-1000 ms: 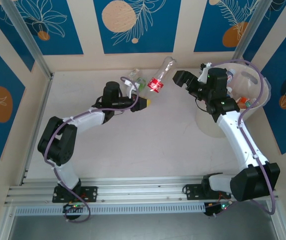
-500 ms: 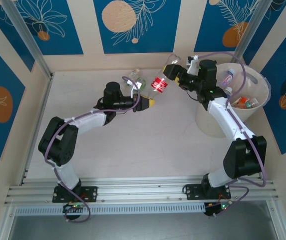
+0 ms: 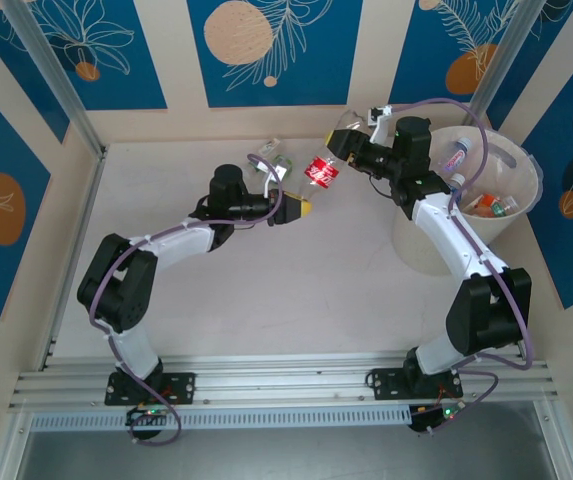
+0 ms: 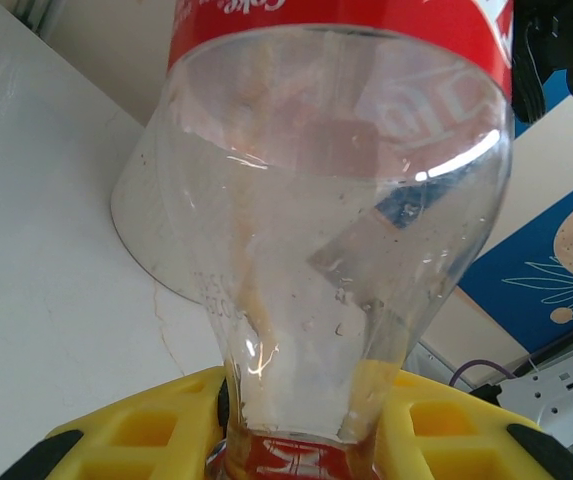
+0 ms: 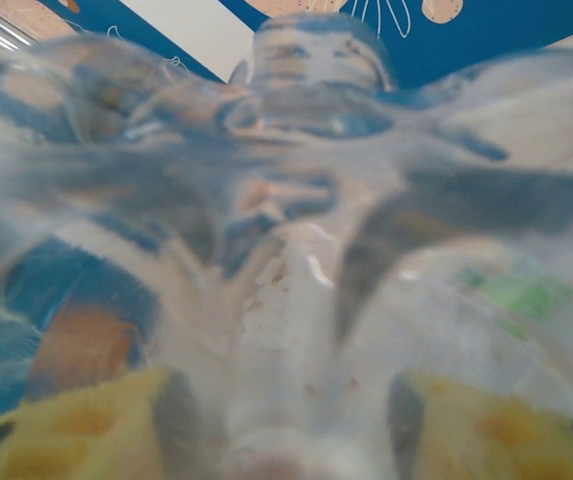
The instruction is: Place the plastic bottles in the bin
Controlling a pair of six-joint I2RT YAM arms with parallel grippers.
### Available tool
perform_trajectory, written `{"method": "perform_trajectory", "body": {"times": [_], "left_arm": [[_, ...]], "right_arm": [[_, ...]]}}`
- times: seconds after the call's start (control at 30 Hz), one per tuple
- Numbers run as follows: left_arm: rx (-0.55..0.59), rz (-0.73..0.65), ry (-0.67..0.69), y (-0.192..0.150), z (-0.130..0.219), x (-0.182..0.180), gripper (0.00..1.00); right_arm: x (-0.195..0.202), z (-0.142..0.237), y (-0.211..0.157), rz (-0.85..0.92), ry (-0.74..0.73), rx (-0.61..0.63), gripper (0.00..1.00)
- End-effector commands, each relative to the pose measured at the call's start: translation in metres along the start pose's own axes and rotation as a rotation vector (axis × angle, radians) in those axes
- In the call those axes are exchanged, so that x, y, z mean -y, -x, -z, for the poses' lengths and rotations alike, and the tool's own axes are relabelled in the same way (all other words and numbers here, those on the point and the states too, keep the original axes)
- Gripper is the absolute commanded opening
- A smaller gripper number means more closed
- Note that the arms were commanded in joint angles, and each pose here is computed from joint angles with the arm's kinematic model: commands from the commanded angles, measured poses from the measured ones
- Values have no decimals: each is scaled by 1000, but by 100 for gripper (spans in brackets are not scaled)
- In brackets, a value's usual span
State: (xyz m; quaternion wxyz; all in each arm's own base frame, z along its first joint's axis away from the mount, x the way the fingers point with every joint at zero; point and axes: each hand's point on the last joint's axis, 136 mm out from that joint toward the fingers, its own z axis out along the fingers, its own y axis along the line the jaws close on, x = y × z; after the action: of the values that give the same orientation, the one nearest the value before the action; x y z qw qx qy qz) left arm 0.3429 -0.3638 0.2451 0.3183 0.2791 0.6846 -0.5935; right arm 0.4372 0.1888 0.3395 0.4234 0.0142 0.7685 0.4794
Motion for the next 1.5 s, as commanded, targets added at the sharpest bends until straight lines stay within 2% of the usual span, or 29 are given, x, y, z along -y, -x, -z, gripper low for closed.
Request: {"method": "perform_trajectory", "body": {"times": [0.0,0.03,0.07,0.1,0.17,0.2,0.3,0.43,0.57,0.77,0.87,0.93,1.2,1.47], "left_arm": [[0,-66,-46,12,-1,21,12],[0,-66,-49,12,-1,22,16],[-1,-63,-50,12,-1,22,27],[1,-62,-50,13,0,23,46],[13,-68,-46,14,2,26,89],[32,-76,-29,15,4,25,100],[76,-115,39,16,12,20,100],[84,-103,141,16,16,5,100],[106,-64,218,17,17,-12,100],[107,-41,232,17,16,-19,100],[104,-32,239,16,15,-22,100],[106,-27,245,15,15,-24,100],[98,0,244,14,13,-29,100],[97,12,254,13,14,-32,100]], "right_arm": [[-16,11,9,72,10,46,49],[-15,12,9,74,6,49,48],[-16,14,10,81,1,53,47],[-16,17,11,92,-9,59,47],[-20,29,16,140,-50,77,47],[-21,39,21,172,-93,102,47],[-25,72,38,277,-220,193,47],[-36,118,57,369,-319,292,47],[-53,173,83,459,-418,468,47],[-68,249,113,537,-579,717,47],[-66,292,127,587,-747,847,47],[-55,312,132,580,-843,881,47],[17,346,133,416,-1070,830,47],[73,309,115,199,-1017,533,48]]}}
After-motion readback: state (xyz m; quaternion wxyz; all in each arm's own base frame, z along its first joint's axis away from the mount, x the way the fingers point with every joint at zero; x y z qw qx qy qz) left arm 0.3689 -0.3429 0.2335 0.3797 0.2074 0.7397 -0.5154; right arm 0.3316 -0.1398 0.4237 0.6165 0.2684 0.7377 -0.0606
